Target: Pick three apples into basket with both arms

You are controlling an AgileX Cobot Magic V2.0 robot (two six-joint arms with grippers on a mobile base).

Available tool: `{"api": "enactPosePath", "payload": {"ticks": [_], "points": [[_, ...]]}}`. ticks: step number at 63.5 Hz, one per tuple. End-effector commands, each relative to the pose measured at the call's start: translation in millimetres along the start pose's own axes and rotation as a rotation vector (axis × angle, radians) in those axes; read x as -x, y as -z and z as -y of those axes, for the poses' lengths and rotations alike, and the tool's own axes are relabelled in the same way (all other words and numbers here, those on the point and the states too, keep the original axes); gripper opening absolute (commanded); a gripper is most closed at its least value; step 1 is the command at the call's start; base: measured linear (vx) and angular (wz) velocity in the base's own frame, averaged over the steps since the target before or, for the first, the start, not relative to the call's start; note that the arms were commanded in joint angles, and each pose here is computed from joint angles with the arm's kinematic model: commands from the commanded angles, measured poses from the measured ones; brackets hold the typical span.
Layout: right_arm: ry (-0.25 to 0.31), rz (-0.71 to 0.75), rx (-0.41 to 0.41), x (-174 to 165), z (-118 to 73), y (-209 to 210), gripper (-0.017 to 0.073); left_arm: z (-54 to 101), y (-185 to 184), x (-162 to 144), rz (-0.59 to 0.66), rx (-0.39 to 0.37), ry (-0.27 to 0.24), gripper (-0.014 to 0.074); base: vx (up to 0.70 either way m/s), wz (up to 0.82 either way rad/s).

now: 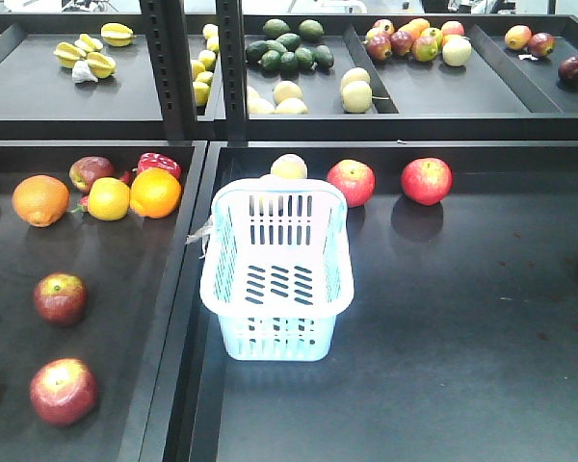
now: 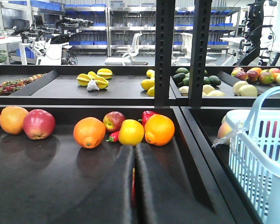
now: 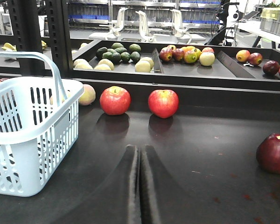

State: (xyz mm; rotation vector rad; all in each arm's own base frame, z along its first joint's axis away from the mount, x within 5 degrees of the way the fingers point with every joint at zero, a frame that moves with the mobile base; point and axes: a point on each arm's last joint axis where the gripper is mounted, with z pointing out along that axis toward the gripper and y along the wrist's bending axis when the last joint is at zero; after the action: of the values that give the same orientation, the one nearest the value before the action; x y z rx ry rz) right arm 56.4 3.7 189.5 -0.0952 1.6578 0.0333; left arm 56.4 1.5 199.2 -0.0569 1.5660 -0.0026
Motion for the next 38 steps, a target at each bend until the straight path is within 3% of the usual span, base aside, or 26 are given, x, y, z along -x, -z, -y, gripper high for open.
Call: {"api": "enactPosePath", "payload": {"ticks": [1, 38], "points": [[0.018, 0.064, -0.003, 2.3, -0.2, 0.1, -0.0001, -1.3, 0.3, -0.8, 0.063, 0.012, 0.009, -0.0006, 0.03, -0.01], [0.018, 0.064, -0.003, 2.3, -0.2, 0.1, -0.0001, -1.3, 0.3, -0.8, 0.063, 0.012, 0.009, -0.0006, 0.02, 0.00]]}}
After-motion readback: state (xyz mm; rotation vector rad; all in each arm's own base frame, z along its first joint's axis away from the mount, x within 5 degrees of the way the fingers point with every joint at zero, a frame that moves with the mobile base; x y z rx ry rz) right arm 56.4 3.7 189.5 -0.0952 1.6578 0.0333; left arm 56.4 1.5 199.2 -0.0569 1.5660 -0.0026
